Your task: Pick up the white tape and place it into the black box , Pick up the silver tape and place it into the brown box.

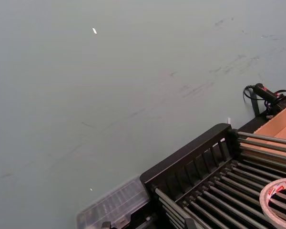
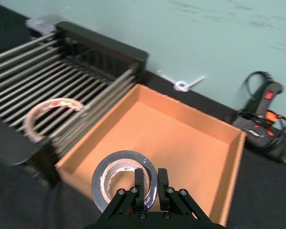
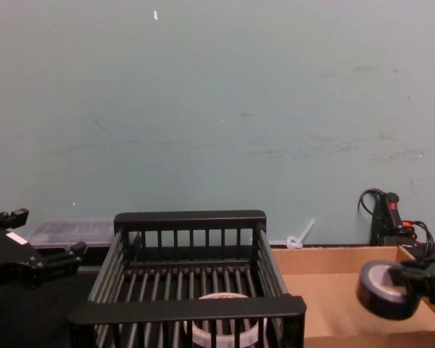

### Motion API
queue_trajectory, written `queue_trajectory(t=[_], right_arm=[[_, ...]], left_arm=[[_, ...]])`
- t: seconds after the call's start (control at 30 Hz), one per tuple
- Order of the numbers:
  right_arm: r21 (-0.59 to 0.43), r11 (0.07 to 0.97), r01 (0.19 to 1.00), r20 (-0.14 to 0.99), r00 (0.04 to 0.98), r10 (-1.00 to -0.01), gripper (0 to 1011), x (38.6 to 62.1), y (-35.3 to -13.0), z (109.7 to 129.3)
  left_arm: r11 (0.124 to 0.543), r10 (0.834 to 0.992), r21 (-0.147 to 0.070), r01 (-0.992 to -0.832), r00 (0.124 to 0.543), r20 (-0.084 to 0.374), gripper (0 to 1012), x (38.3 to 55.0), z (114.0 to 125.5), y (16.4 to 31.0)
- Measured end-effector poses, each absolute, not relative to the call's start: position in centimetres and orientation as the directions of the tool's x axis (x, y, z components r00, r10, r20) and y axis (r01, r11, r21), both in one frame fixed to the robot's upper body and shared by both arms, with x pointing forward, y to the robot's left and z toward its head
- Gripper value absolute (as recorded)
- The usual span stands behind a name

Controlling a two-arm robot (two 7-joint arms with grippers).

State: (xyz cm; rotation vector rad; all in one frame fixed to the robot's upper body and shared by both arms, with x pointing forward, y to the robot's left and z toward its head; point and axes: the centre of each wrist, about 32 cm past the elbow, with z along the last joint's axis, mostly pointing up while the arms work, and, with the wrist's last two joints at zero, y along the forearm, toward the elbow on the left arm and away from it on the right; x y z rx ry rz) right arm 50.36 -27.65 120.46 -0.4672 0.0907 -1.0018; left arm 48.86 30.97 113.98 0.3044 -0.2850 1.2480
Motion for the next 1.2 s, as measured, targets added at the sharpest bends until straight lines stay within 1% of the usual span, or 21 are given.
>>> queue_trajectory(t=[0.3,0.47,0.67,1.17,1.2], right_arm=[[-0.420,0.389,0.820,0.149,0.485,-0.862,173,53.1,-28.3,120.2],[-0.430,0.369,0.824,0.155,0.470,-0.869,173,54.0,-28.2,119.9],[-0.439,0.355,0.825,0.160,0.461,-0.873,173,54.5,-27.9,119.6],[-0.439,0.357,0.824,0.161,0.463,-0.872,174,54.4,-28.0,119.6],[-0.439,0.357,0.824,0.161,0.463,-0.871,209,54.4,-28.0,119.6]], left_arm=[[0.287,0.880,0.070,-0.955,0.292,0.374,1001,48.9,114.0,31.0],[0.287,0.880,0.070,-0.955,0.292,0.374,1001,48.9,114.0,31.0],[0.287,0.880,0.070,-0.955,0.292,0.374,1001,48.9,114.0,31.0],[0.287,0.880,0.070,-0.955,0.292,0.374,1001,48.9,114.0,31.0],[0.287,0.880,0.070,-0.955,0.292,0.374,1001,48.9,114.0,31.0]])
